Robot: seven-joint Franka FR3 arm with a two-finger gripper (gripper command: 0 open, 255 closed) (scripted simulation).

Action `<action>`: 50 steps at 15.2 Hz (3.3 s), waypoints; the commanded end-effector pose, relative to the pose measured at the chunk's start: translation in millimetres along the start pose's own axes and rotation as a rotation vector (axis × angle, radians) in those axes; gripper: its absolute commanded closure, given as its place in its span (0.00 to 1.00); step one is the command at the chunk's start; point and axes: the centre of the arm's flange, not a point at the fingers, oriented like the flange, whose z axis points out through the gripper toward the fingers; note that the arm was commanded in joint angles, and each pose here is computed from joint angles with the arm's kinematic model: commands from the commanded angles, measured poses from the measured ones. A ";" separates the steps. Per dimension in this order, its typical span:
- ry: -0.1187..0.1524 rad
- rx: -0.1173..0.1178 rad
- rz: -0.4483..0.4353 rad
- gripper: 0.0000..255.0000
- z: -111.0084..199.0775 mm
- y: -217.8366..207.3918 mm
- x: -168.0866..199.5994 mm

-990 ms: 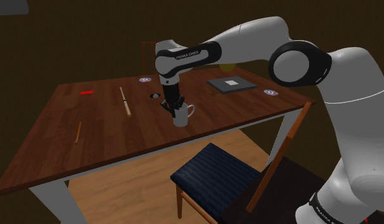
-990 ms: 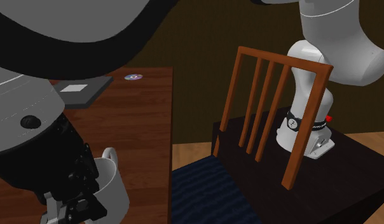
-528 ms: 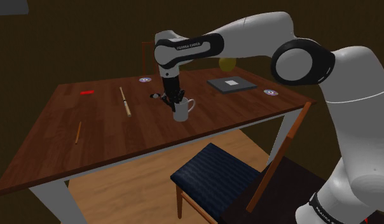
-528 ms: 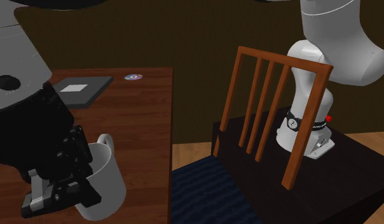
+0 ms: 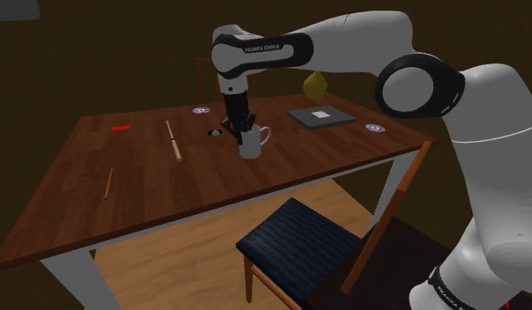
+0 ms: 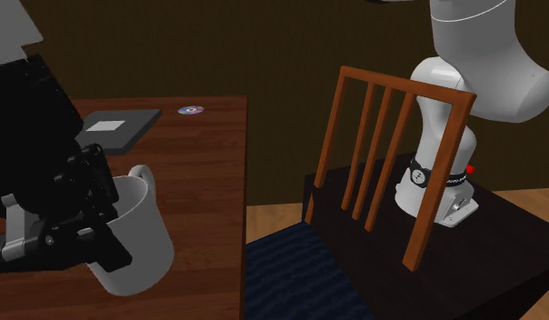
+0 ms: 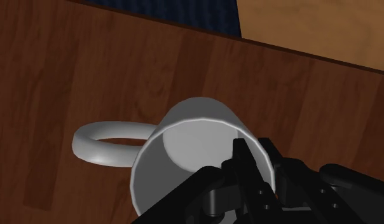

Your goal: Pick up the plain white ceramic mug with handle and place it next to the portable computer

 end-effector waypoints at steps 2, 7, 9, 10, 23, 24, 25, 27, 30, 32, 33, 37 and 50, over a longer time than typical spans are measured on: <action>0.000 0.000 0.000 1.00 -16.2 1.2 -2.8; 0.000 0.000 0.000 1.00 -42.2 1.8 -7.2; 0.000 0.000 0.000 1.00 -52.6 2.1 -9.0; 0.000 0.000 0.000 1.00 -57.8 2.2 -9.9; 0.000 0.000 0.000 1.00 -75.7 80.8 -19.8; 0.000 0.000 0.000 1.00 -73.3 93.8 -20.5; 0.000 0.000 0.000 1.00 -70.9 106.7 -21.3; 0.000 0.000 0.000 1.00 -66.2 132.7 -22.8; 0.000 0.000 0.000 1.00 -59.2 171.6 -25.0; 0.000 0.000 0.000 1.00 -54.5 197.5 -26.5; 0.000 0.000 0.000 1.00 -52.1 210.5 -27.2; 0.000 0.000 0.000 1.00 -42.7 262.3 -30.2; 0.000 0.000 0.000 1.00 -12.0 430.9 -39.9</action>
